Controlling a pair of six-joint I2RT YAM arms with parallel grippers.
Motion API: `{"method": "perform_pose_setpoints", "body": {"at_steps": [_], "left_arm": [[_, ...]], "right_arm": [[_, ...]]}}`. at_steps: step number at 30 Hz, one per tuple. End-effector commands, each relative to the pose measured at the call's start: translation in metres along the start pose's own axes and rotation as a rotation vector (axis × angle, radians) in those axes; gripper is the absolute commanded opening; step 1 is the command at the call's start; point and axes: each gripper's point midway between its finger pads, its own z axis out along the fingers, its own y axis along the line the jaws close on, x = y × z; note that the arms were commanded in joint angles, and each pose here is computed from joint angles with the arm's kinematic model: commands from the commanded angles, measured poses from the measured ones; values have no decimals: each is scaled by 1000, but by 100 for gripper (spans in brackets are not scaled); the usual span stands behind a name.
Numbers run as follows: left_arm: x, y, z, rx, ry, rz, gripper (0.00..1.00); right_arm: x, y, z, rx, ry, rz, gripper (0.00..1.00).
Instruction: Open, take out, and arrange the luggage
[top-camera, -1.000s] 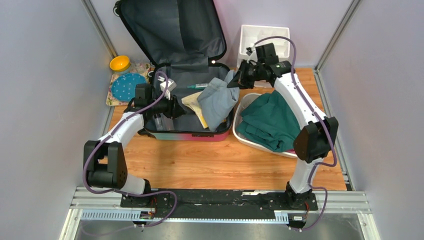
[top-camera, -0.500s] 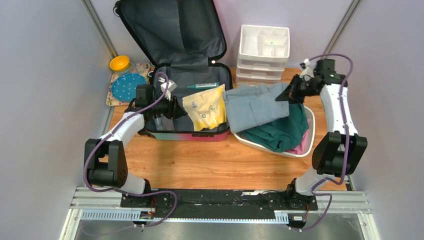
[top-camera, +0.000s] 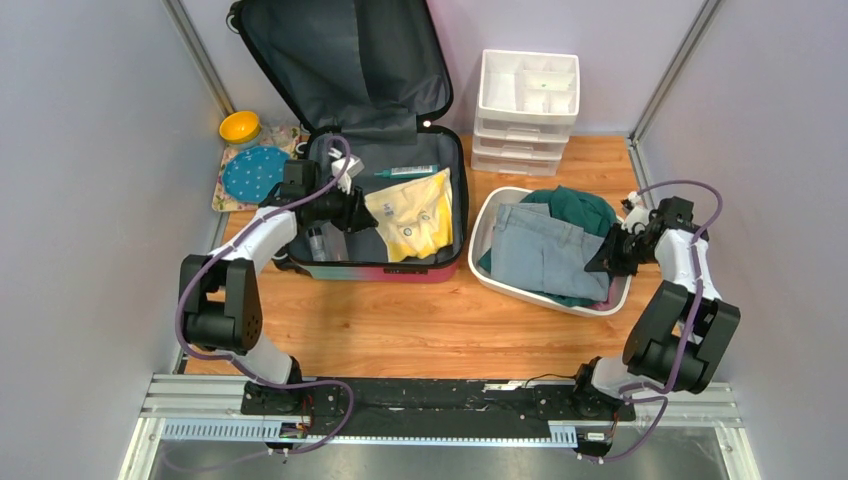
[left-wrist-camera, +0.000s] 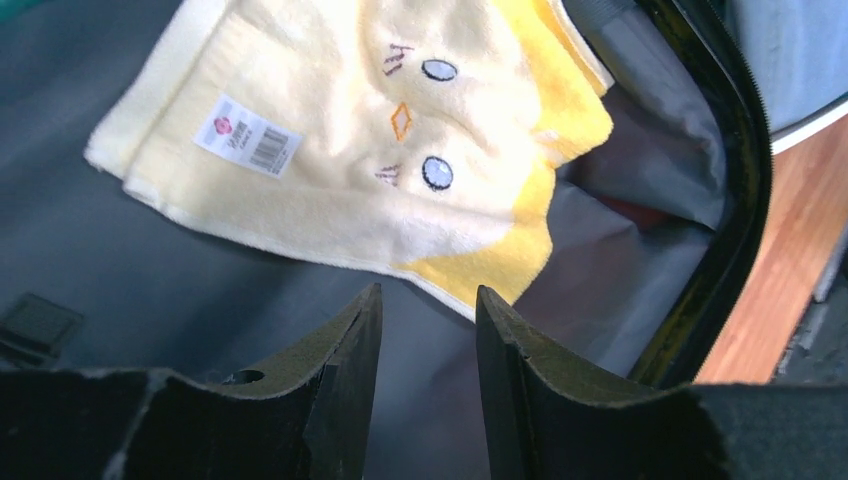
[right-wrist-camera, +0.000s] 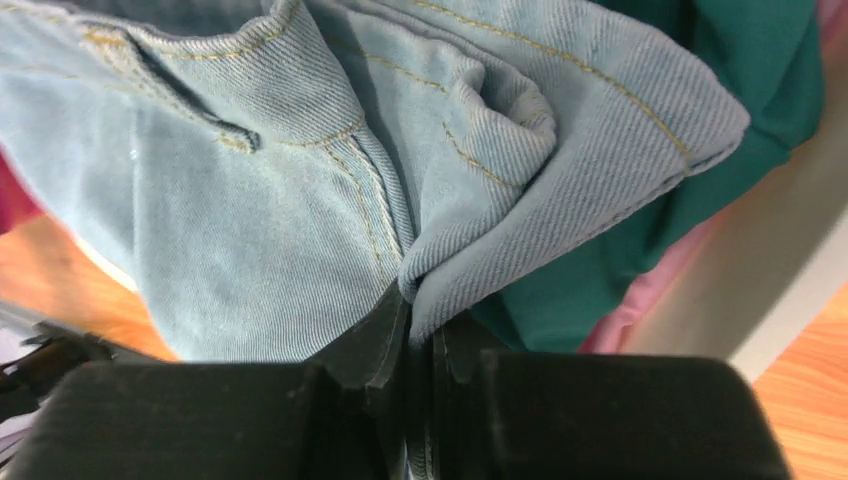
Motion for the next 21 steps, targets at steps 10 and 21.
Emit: {"method": "perform_pose_setpoints", "body": {"at_steps": [10,21], "left_arm": [[-18,-8,47,-31,182,296,50],[-71,50,57,-115,129,272,69]], "right_arm": [[-75,16,-58,81,-209,-242,100],[-138,165,-63,-208,-334,-547,92]]}}
